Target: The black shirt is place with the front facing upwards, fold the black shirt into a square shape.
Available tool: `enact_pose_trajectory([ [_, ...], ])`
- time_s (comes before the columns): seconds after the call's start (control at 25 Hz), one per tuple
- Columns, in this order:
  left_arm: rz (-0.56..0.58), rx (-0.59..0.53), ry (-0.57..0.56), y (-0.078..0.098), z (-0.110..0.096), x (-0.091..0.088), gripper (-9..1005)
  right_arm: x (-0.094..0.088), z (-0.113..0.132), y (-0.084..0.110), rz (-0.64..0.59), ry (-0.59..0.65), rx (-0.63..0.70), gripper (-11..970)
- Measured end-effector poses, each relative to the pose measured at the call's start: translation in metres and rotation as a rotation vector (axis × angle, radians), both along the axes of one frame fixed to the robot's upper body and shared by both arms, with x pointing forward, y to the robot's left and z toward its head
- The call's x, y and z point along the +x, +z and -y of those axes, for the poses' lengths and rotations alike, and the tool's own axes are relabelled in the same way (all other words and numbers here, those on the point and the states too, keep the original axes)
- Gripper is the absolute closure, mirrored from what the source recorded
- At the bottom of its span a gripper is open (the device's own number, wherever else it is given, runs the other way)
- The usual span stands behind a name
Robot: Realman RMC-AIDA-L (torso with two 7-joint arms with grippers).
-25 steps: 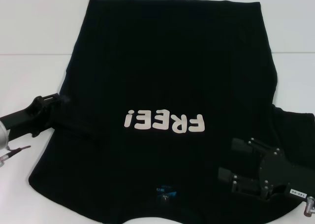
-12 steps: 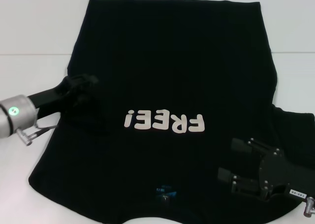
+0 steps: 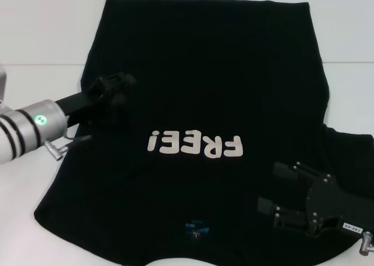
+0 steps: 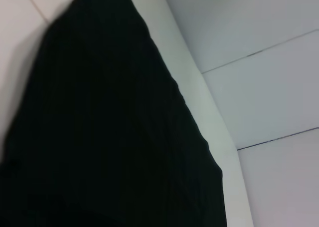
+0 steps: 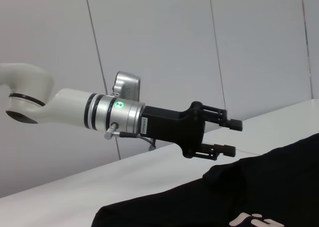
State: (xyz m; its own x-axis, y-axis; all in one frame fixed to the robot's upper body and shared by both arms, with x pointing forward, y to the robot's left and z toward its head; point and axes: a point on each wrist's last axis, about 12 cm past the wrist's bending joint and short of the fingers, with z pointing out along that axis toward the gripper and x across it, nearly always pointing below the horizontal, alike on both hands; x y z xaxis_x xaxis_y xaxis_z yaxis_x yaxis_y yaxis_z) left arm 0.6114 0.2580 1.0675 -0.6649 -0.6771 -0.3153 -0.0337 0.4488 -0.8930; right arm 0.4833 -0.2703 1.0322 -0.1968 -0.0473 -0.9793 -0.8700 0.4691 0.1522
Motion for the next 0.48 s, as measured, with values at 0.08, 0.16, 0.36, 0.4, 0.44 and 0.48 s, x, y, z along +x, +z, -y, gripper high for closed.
enact_pose_trajectory([
  [0.08,0.002,0.002,-0.005,-0.001,0.004,0.000,430,0.000,0.000,0.000,0.000,0.000,0.000,44],
  [0.16,0.008,0.003,-0.014,-0.001,0.007,0.000,430,0.000,0.000,0.000,0.001,-0.001,0.001,44],
  [0.36,0.149,0.007,-0.172,0.010,0.011,-0.012,430,-0.001,0.002,0.000,0.001,-0.019,0.007,44],
  [0.4,0.191,0.015,-0.220,0.013,0.010,-0.017,430,-0.001,0.004,0.000,0.002,-0.027,0.010,44],
  [0.44,0.235,0.027,-0.272,0.016,0.008,-0.022,430,-0.002,0.005,0.000,0.003,-0.040,0.016,45],
  [0.48,0.276,0.042,-0.321,0.018,0.006,-0.027,430,-0.002,0.006,0.000,0.005,-0.049,0.020,45],
])
